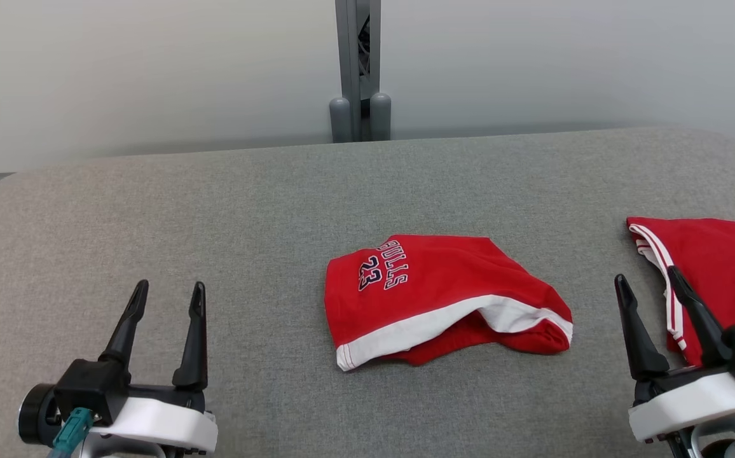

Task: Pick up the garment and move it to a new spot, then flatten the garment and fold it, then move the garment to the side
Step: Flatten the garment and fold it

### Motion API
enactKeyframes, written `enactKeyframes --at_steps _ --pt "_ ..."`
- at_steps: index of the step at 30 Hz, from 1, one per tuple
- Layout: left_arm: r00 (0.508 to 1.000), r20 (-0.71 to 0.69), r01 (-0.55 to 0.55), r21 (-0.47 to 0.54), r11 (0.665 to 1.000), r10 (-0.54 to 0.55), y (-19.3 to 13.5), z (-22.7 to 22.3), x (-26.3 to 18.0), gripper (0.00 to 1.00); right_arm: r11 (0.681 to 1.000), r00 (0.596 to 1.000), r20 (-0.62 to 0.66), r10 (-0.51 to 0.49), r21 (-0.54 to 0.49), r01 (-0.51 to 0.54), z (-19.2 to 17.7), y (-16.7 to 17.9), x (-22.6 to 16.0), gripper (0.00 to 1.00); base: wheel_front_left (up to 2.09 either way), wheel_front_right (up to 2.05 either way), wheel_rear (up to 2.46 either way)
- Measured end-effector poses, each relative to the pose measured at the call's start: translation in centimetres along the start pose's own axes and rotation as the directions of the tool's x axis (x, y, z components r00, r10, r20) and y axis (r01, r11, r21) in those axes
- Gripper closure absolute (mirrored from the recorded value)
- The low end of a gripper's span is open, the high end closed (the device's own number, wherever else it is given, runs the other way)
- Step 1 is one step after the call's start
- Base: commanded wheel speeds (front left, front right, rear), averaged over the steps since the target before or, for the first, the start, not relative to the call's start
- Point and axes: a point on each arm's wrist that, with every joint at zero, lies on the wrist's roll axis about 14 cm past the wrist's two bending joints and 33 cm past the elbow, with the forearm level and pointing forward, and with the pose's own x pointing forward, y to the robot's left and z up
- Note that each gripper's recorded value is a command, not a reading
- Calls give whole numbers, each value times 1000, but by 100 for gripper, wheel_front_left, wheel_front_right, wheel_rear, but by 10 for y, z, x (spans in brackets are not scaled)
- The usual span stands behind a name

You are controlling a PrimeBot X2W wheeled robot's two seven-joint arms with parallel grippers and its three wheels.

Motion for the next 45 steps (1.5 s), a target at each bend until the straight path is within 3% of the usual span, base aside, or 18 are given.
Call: enactKeyframes --at_steps 10,23,31,36,41,45 --pt "999 -46 3 -1 1000 -4 0 -9 -13 0 999 999 7 -36 20 36 13 3 -27 0 0 0 0" --pt "997 -76 22 2 1000 -22 -5 -16 -12 0 998 999 -10 -48 43 48 9 3 -28 0 0 0 0" --pt "987 -90 131 -10 991 -132 -36 -16 0 0 997 998 -30 -49 52 50 2 2 -24 0 0 0 0" --pt "935 -226 261 -83 962 -274 -79 -49 3 0 997 998 -54 -43 63 47 -6 3 -19 0 0 0 0" --pt "835 -423 305 -178 936 -352 -102 -104 -13 0 995 995 -76 -67 73 73 -15 -5 -18 0 0 0 0" --pt "769 -498 323 -241 915 -402 -118 -129 -19 0 992 991 -102 -83 84 92 -26 -10 -20 0 0 0 0"
